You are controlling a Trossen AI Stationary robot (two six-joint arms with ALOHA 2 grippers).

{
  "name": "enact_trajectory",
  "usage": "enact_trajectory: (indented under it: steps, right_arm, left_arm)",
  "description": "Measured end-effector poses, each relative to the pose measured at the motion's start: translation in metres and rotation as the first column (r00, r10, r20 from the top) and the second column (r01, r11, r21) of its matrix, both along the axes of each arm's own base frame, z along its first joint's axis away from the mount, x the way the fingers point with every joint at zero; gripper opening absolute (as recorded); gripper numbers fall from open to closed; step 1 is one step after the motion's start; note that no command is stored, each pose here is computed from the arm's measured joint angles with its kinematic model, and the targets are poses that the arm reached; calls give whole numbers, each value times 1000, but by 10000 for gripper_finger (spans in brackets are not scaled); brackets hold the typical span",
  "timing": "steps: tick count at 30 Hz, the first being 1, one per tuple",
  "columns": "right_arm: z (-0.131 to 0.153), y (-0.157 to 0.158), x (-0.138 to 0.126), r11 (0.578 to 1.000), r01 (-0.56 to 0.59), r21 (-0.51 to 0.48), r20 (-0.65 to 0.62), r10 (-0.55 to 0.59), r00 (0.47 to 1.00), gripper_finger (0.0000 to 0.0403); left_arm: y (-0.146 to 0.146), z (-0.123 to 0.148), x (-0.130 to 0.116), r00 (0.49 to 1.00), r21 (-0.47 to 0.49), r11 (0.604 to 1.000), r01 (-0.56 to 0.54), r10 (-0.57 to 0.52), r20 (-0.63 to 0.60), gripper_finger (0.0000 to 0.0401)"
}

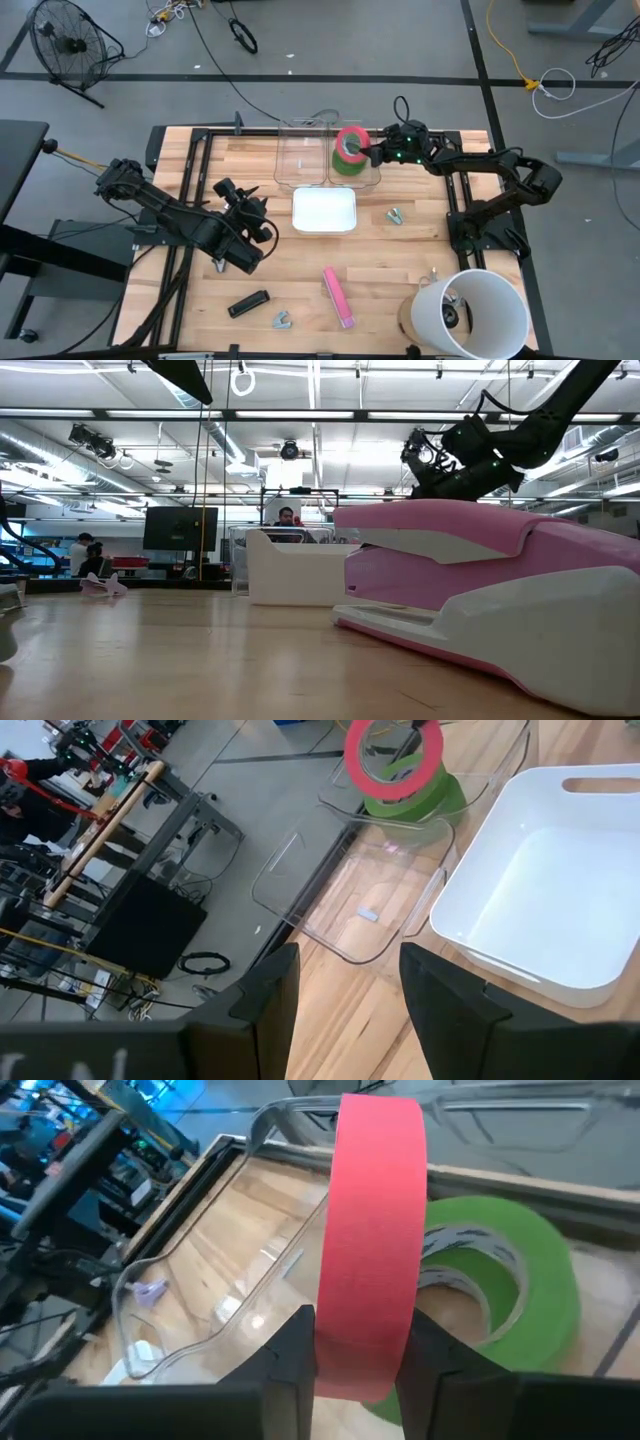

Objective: Pick and place Stapler, Stapler remover, tape
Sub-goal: Put the pink tape into the right transparent bin

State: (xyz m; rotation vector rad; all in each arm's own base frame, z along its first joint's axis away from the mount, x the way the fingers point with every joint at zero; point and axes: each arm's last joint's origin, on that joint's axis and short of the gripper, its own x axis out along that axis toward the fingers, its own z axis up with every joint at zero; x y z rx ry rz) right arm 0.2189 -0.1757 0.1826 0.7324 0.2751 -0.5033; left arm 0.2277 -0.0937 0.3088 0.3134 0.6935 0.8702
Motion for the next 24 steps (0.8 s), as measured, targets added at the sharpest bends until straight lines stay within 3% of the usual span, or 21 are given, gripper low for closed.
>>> enact_trajectory:
  steps: [4,10,14,19,24]
  right_arm:
    - [-2,1,0,998,49,-25,-38,-50,998,89]
    - [-2,3,3,998,61,-23,-36,-62,997,197]
    - [-2,3,3,997,73,-24,-39,-74,996,227]
    - [-2,3,3,994,102,-49,-54,-105,993,206]
    - [-3,2,2,993,107,-50,-61,-109,992,110]
  left_arm:
    - [0,0,0,1000,0,1000,0,0,0,179]
    - [0,0,0,1000,0,1000,0,0,0,179]
    - [0,0,0,1000,0,1000,0,0,0,179]
    - [0,0,0,1000,-1,1000,0,0,0,179]
    - [0,0,0,1000,-1,1000,0,0,0,179]
